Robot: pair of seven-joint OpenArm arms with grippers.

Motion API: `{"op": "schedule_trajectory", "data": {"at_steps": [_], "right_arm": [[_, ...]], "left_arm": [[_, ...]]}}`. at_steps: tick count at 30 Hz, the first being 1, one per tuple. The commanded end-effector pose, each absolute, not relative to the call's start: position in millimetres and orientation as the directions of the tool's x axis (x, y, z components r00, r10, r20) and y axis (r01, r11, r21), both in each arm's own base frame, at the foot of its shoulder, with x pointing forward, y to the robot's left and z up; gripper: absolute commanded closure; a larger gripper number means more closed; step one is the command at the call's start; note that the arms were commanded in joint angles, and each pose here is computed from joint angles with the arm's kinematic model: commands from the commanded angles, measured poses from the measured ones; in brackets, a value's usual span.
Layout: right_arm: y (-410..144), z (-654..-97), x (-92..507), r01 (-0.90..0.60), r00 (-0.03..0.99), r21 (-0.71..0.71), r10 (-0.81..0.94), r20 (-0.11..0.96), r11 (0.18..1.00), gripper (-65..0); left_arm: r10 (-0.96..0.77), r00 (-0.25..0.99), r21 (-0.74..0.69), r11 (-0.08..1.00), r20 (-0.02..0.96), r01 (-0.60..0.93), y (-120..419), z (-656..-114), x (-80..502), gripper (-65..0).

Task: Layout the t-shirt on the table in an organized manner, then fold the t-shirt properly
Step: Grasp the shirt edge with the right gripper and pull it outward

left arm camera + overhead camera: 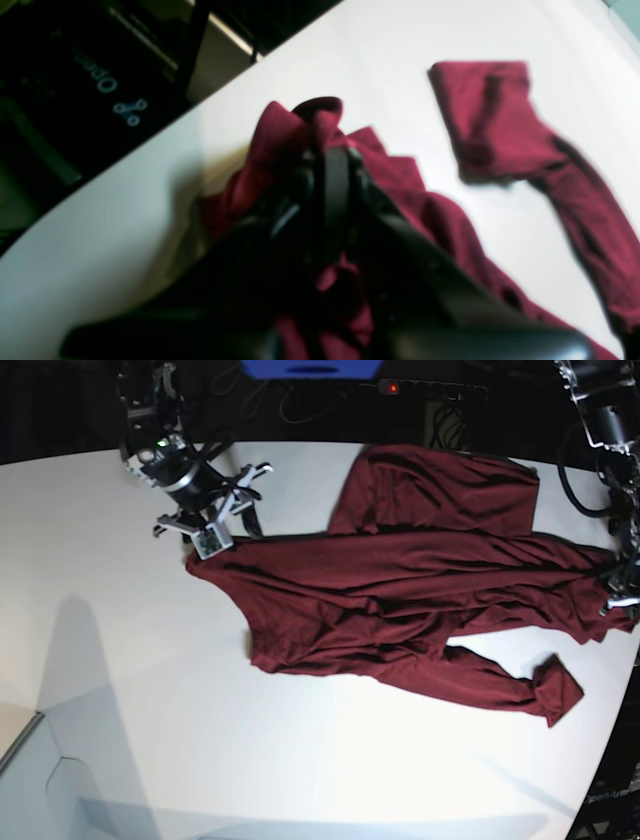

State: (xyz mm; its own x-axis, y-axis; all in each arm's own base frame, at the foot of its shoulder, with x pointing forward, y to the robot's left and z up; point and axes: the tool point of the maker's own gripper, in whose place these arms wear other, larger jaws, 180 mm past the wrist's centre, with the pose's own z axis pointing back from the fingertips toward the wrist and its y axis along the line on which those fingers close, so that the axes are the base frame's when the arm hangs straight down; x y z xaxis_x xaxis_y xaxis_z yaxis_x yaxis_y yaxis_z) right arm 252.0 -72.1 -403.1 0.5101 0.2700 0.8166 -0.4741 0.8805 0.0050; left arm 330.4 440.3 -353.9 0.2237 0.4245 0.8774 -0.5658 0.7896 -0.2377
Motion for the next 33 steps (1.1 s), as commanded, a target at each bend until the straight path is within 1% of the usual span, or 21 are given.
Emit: {"op": "schedule_trajectory", "data": {"at_steps": [1, 3, 5, 9, 11, 13, 15, 18, 21, 25, 28, 31, 33], "right_arm": [[-67, -367, 272, -0.476, 0.406, -0.013, 0.232, 0.884, 0.88, -25.7], [-74, -351, 282, -0.457, 0.368, -0.04, 0.23, 0.901, 0.888, -25.9], [-80, -334, 304, -0.429, 0.321, -0.06, 0.214, 0.922, 0.901, -26.3], [-87, -332, 344, -0.38, 0.313, -0.034, 0.164, 0.935, 0.924, -26.4], [-89, -336, 365, -0.365, 0.334, -0.019, 0.149, 0.931, 0.931, -26.8], [-90, -345, 381, -0.362, 0.381, -0.006, 0.153, 0.912, 0.932, -28.8], [-90, -351, 394, -0.364, 0.416, 0.003, 0.159, 0.896, 0.932, -32.2], [-87, -364, 410, -0.367, 0.457, 0.03, 0.152, 0.876, 0.93, -39.2], [-87, -372, 418, -0.364, 0.484, 0.049, 0.144, 0.863, 0.93, -42.3], [-84, -380, 419, -0.366, 0.506, 0.064, 0.141, 0.851, 0.928, -42.0], [-75, -378, 419, -0.372, 0.493, 0.08, 0.124, 0.861, 0.925, -40.7], [-70, -375, 420, -0.374, 0.468, 0.091, 0.103, 0.878, 0.923, -37.7], [-64, -376, 419, -0.384, 0.468, 0.097, 0.103, 0.878, 0.918, -35.3]], "left_arm": [[0.384, 0.173, -0.234, 0.801, 0.907, -0.551, 449, -329, 339, -0.2], [0.386, 0.171, -0.238, 0.801, 0.907, -0.549, 448, -328, 340, -0.2], [0.389, 0.17, -0.242, 0.801, 0.905, -0.548, 448, -329, 341, -0.2], [0.392, 0.17, -0.243, 0.8, 0.904, -0.548, 447, -330, 340, -0.2], [0.392, 0.172, -0.243, 0.801, 0.904, -0.547, 447, -330, 340, -0.1], [0.393, 0.171, -0.244, 0.8, 0.904, -0.547, 447, -330, 341, -0.1], [0.393, 0.168, -0.245, 0.799, 0.904, -0.549, 447, -329, 340, -0.1], [0.393, 0.168, -0.245, 0.799, 0.904, -0.549, 447, -329, 340, -0.1], [0.394, 0.167, -0.246, 0.798, 0.904, -0.55, 448, -329, 340, -0.1], [0.394, 0.166, -0.246, 0.797, 0.904, -0.551, 448, -329, 340, -0.1], [0.394, 0.166, -0.246, 0.797, 0.904, -0.551, 448, -329, 340, -0.1], [0.394, 0.166, -0.246, 0.797, 0.904, -0.551, 448, -329, 340, -0.1], [0.395, 0.163, -0.248, 0.797, 0.904, -0.551, 448, -329, 340, -0.1]]}}
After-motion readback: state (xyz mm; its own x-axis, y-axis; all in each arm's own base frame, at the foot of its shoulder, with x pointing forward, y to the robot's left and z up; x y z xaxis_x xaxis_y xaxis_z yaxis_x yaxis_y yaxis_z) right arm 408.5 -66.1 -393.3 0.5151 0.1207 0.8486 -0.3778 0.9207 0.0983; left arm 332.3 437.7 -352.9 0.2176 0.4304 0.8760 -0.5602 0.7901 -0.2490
